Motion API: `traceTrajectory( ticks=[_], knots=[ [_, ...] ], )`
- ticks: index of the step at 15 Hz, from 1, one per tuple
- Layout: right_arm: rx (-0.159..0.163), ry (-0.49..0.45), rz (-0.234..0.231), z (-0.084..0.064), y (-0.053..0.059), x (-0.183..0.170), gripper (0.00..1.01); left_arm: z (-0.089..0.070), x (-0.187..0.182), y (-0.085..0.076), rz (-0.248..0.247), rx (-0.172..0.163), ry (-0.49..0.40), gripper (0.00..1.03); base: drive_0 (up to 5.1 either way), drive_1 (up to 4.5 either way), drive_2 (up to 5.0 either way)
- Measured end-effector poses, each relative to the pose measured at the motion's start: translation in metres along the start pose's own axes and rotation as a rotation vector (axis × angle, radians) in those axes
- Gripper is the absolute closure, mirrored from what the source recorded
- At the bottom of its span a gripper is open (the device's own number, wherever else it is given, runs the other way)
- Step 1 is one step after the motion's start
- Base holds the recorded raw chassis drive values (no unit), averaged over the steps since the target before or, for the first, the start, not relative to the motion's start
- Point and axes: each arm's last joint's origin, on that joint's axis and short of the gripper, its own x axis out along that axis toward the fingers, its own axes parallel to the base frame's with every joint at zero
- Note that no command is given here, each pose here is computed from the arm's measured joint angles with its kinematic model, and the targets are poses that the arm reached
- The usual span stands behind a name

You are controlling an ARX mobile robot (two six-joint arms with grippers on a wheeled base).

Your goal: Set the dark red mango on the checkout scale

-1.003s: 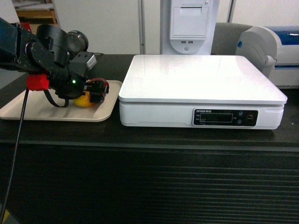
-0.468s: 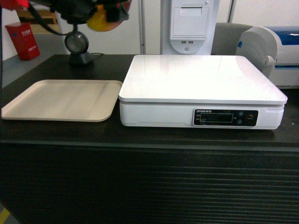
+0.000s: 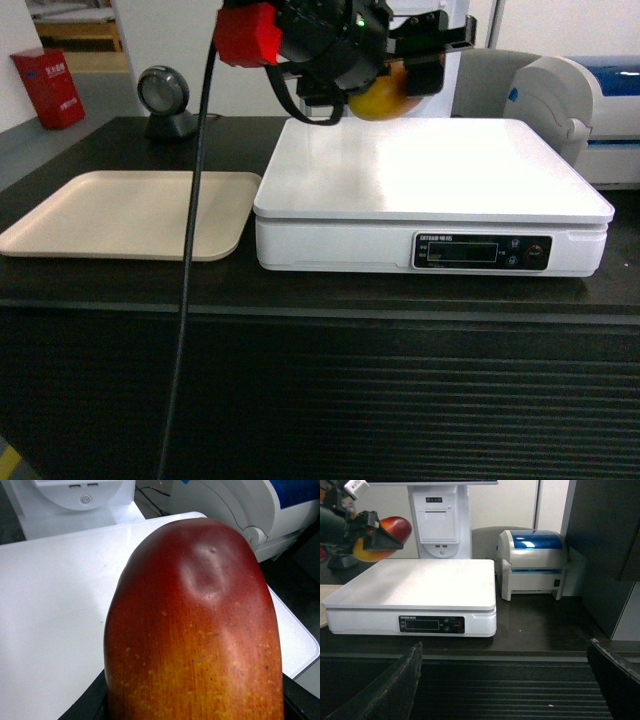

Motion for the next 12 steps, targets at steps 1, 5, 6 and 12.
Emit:
traceTrajectory(
  ticks=[1,5,6,12],
  knots=[
    [0.0,0.0,0.0,0.0,0.0,0.0,0.03,-0.008,0.012,-0.01,-0.001,-0.005,0.032,0.44,0.0,0.0,0.0],
    [0.0,0.0,0.0,0.0,0.0,0.0,0.03,-0.025,0.042,-0.027,0.02,-0.002,0.101,0.44,0.0,0.0,0.0],
    [0.0,0.0,0.0,0.0,0.0,0.0,0.03,-0.025,0.047,-0.031,0.032,0.002,0.111,0.44,0.0,0.0,0.0],
    [0.0,0.0,0.0,0.0,0.0,0.0,0.03,-0.035,0.072,-0.038,0.098,0.024,0.169,0.44,0.0,0.0,0.0]
  ],
)
